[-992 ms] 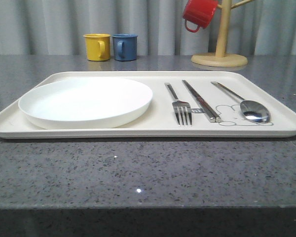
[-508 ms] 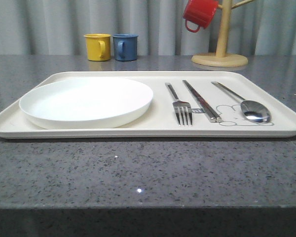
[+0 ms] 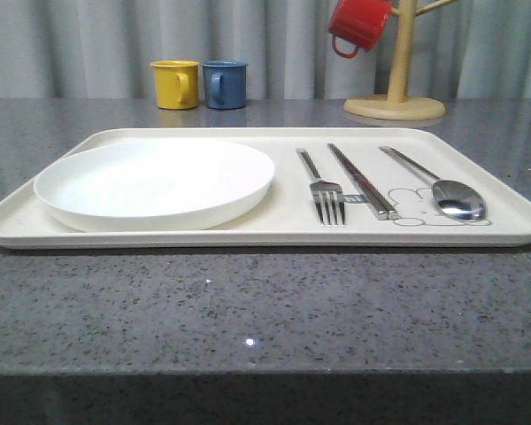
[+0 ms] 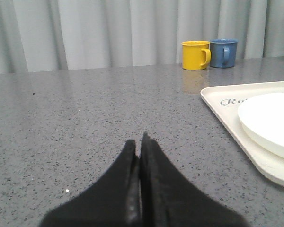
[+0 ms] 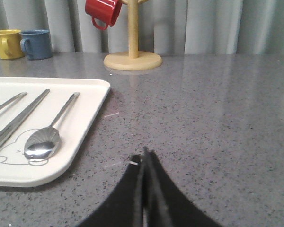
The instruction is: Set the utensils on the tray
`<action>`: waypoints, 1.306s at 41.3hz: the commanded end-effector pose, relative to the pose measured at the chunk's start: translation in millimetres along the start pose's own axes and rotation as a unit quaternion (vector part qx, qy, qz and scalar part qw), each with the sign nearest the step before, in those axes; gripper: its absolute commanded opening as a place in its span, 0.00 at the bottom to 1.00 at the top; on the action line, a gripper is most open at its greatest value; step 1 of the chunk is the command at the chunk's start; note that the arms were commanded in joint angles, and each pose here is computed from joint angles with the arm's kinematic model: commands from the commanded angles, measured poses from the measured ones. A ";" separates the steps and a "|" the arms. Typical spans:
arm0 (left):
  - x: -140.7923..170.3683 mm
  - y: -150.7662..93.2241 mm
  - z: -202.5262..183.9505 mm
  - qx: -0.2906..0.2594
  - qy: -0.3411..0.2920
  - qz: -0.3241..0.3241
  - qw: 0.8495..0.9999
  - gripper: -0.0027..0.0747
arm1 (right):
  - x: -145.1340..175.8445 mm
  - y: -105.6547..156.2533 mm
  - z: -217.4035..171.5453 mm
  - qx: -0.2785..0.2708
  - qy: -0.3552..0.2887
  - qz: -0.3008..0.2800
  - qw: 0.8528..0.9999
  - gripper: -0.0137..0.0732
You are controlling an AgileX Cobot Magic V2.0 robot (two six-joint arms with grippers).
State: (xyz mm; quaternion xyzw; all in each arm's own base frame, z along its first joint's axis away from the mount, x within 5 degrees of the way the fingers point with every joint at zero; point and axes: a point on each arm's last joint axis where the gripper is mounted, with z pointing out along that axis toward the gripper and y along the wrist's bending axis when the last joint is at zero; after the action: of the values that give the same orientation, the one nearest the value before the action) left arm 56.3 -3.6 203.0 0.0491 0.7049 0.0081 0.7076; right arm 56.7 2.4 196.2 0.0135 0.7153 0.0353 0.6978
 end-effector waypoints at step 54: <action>-9.5 1.0 -2.6 -0.004 -0.054 -0.006 0.998 0.01 | -17.2 -1.9 -3.0 0.014 -0.098 0.000 0.995 0.08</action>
State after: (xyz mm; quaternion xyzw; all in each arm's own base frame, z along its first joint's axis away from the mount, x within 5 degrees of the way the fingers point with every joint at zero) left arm 56.3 -3.6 203.0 0.0491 0.7049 0.0081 0.7076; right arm 56.5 -0.1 204.8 0.0296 0.6808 0.0309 0.7312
